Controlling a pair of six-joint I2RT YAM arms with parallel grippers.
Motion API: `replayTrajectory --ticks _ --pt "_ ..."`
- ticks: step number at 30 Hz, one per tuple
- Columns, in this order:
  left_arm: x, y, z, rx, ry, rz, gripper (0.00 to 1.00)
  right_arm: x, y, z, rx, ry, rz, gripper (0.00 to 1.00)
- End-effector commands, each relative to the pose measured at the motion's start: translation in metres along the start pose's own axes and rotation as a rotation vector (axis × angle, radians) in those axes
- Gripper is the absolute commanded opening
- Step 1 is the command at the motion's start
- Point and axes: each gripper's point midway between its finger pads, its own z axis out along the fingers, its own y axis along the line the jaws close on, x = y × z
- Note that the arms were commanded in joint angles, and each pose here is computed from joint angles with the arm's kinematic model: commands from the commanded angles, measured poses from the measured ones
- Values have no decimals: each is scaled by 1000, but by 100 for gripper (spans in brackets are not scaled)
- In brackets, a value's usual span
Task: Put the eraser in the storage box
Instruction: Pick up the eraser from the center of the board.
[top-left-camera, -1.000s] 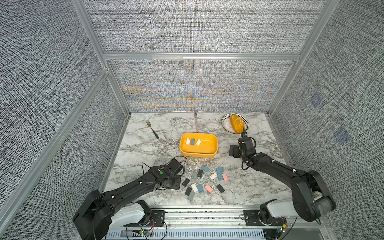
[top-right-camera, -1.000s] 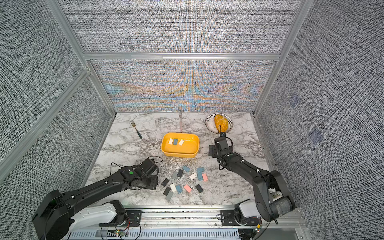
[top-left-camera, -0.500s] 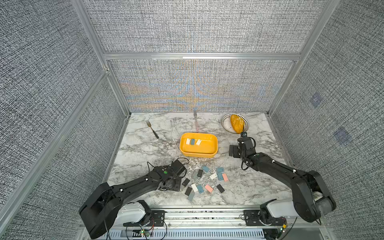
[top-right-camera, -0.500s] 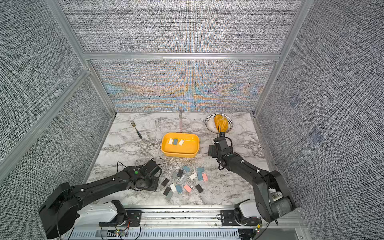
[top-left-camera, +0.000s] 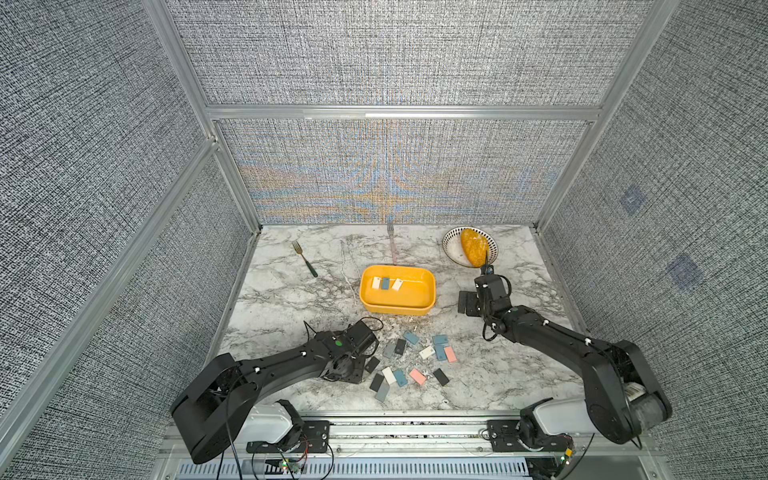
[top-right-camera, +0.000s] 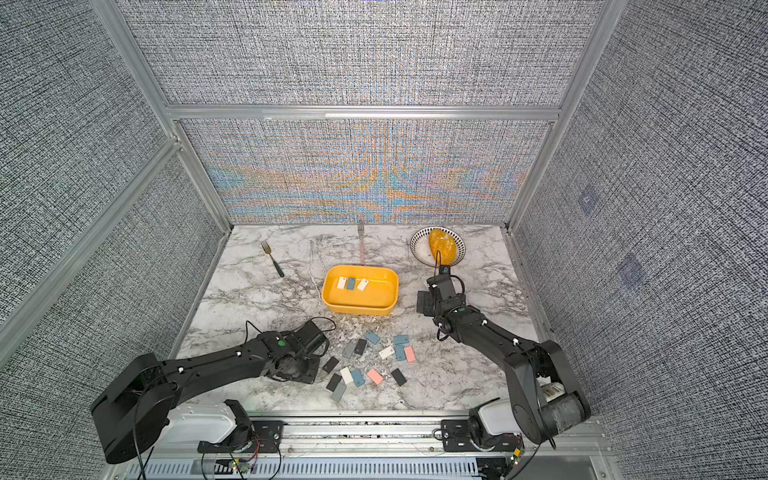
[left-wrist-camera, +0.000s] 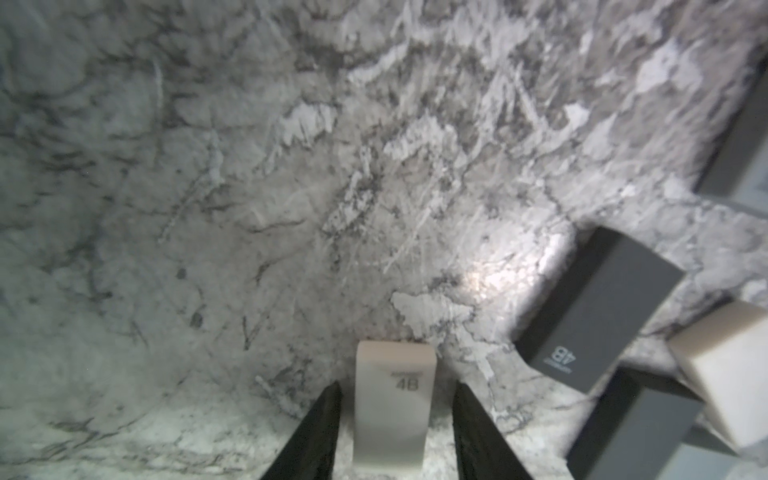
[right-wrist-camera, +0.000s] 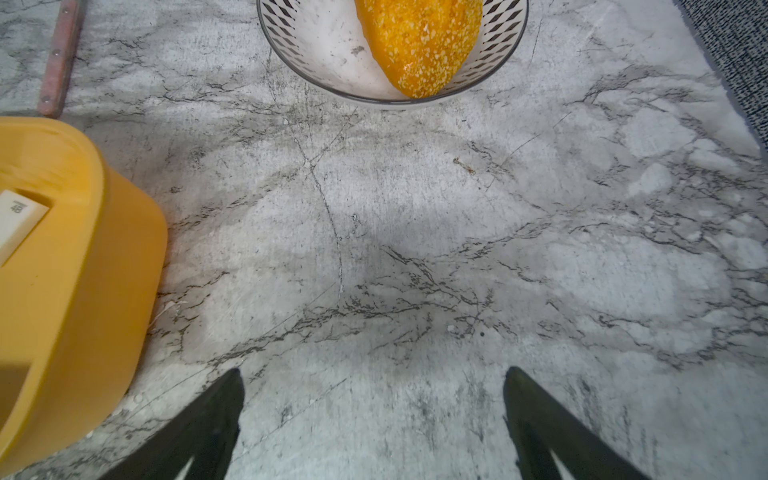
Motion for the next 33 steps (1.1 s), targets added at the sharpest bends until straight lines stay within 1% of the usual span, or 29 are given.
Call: replayTrajectory --ticks 1,4,6,9,10,18,22,25,33 --pt "1 -5 4 13 11 4 47 3 -2 0 12 6 1 98" --pt "1 -5 6 8 14 8 46 4 -3 0 15 9 -1 98" --pt "2 -5 6 6 17 10 43 3 -3 0 14 7 0 98" --pt "3 -5 6 6 19 8 34 4 -3 1 14 9 -1 98" --pt "3 -5 6 7 15 7 32 4 -3 1 15 9 -2 98" --pt "0 -2 0 -4 -5 9 29 3 -1 1 9 8 1 98" --pt "-12 1 -14 -28 -55 16 29 3 -2 0 11 7 -1 98" --pt "-24 5 -29 -71 -86 35 29 2 -3 0 16 6 -4 98" --pt "-71 -7 -76 -85 -236 70 29 -1 -3 -1 20 3 -8 98"
